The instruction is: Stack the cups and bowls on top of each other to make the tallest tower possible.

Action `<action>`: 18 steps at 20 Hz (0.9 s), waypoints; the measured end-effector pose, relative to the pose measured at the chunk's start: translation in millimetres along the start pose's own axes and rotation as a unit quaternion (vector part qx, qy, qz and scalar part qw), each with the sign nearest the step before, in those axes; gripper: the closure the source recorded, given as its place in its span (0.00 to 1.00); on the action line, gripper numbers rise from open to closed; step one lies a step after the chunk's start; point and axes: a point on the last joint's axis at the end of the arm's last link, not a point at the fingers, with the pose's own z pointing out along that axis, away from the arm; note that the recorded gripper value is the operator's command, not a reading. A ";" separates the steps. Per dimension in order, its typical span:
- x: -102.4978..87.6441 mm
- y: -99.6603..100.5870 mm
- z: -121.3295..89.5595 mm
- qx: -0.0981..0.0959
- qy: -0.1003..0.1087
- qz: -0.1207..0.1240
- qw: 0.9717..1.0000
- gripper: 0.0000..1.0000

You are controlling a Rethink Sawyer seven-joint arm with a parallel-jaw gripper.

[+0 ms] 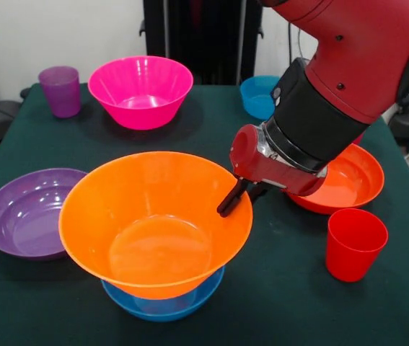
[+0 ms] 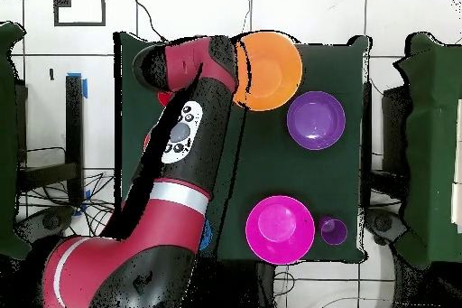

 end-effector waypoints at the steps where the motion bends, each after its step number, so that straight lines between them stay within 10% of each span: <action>1: -0.2 0.5 0.6 0.000 -0.001 0.000 1.000 1.00; 18: 0.2 12.4 21.9 0.002 -0.015 -0.009 1.000 1.00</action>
